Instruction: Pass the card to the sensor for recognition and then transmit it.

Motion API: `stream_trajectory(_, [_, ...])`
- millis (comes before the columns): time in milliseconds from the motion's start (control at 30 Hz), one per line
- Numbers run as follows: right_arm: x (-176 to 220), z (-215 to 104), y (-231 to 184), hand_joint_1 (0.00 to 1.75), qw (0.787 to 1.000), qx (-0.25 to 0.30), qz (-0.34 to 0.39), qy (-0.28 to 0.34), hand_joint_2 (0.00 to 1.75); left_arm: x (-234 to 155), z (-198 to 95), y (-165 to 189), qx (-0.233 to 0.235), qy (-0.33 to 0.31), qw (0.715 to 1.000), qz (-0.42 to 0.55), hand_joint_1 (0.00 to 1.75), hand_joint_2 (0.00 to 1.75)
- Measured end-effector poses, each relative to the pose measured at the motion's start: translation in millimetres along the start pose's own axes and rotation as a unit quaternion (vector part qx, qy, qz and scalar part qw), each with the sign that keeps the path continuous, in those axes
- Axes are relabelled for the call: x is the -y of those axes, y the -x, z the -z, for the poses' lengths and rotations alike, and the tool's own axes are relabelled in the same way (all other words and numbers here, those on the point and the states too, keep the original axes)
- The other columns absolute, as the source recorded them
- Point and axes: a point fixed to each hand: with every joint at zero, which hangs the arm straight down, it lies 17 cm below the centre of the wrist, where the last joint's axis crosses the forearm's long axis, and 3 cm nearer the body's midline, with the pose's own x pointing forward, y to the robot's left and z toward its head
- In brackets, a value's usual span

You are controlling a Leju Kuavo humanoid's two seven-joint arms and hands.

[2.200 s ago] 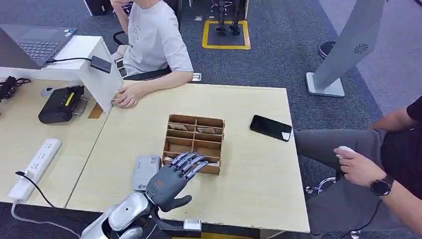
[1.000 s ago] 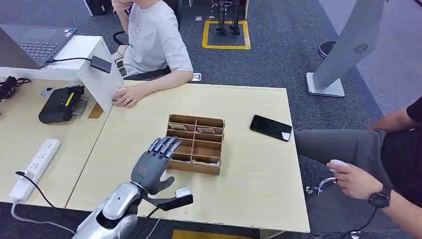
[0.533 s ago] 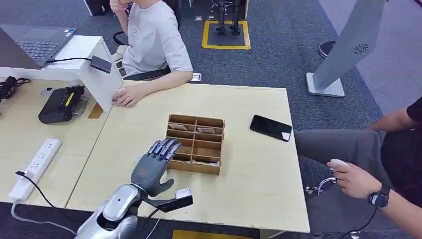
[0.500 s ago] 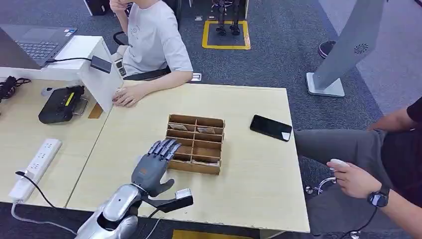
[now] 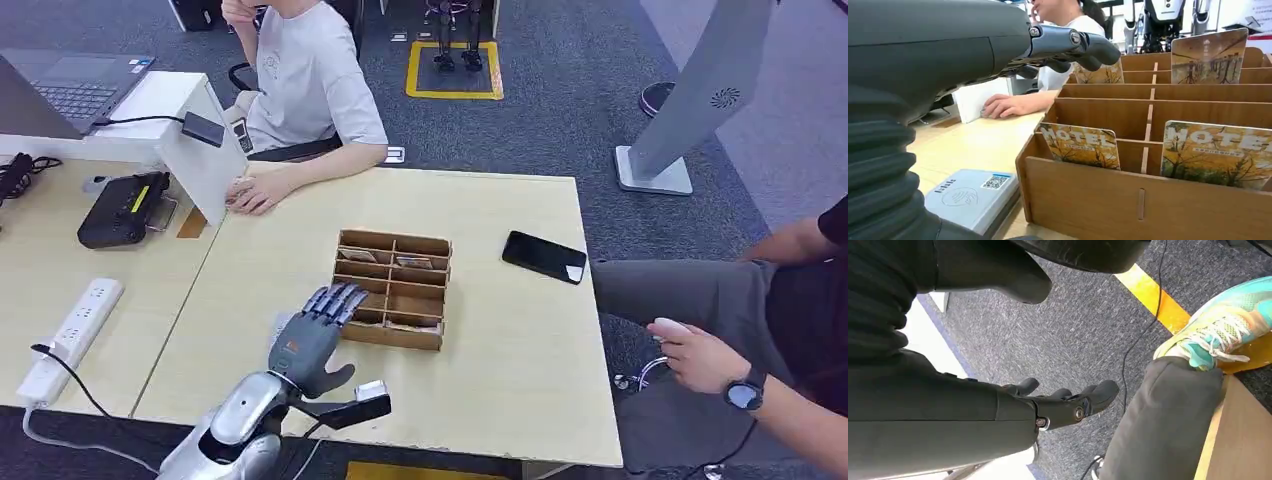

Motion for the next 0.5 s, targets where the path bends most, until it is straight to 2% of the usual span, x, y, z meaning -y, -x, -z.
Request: stream_trajectory(500, [0.3,0.1,-1.1,0.0,1.0,0.002,-0.004,0.0,1.75,20.8,-1.4,5.2,-0.015,0.024,0.999,-0.017,0.0,1.75])
